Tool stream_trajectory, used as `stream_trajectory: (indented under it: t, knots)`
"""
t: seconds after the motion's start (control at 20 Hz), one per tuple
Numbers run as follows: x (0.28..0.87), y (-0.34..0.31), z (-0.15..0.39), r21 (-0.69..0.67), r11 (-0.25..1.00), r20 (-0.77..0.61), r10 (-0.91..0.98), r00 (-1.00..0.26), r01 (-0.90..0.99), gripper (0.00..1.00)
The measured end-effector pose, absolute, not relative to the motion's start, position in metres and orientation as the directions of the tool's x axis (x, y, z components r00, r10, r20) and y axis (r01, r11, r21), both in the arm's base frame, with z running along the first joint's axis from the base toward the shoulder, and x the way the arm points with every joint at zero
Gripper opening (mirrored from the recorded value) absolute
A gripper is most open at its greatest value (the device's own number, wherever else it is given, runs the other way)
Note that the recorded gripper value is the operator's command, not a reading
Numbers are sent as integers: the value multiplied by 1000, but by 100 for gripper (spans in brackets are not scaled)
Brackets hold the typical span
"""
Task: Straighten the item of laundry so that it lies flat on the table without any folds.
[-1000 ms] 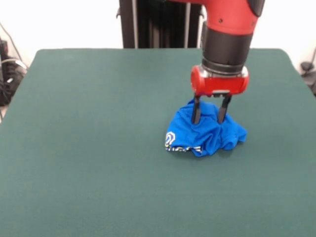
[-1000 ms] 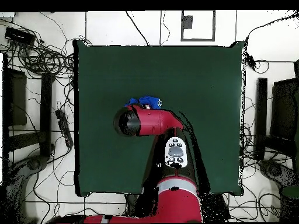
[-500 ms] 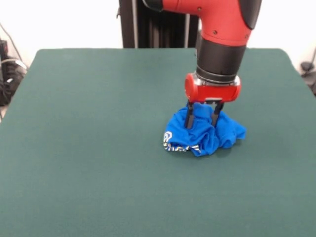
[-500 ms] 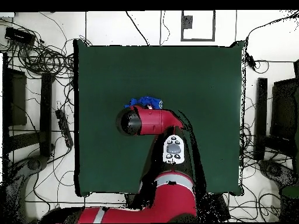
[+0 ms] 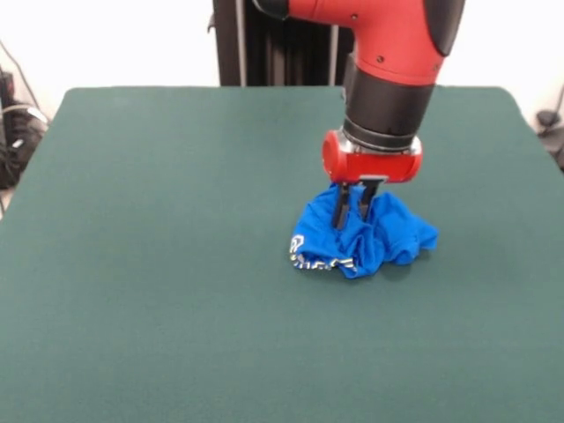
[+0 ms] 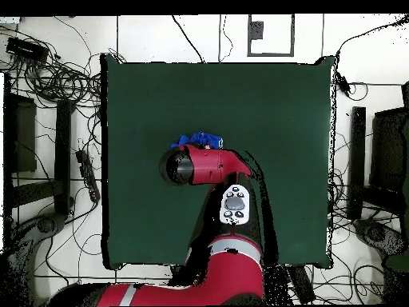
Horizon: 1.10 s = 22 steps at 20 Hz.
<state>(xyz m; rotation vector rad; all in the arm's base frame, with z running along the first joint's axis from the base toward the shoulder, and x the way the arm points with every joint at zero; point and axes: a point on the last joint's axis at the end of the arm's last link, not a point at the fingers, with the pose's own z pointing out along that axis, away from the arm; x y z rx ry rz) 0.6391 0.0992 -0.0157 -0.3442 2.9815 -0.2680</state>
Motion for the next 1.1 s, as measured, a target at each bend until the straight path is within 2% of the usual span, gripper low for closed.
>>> stream_trajectory:
  t: [0.15, 0.3, 0.4, 0.5, 0.6, 0.9, 1.1]
  knots:
    - [634, 99, -12, -226, 947, -119, -258, -959, -227, 0]
    - [621, 99, 1, -318, 912, -105, -306, -946, -260, 0]
    - [606, 105, 23, -439, 850, -79, -359, -930, -290, 0]
    - [601, 109, 32, -477, 827, -71, -372, -925, -296, 0]
    - [586, 124, 61, -577, 762, -54, -395, -917, -294, 0]
    - [553, 147, 142, -756, 638, -85, -318, -944, -147, 0]
    - [551, 139, 165, -788, 612, -128, -272, -954, -69, 0]
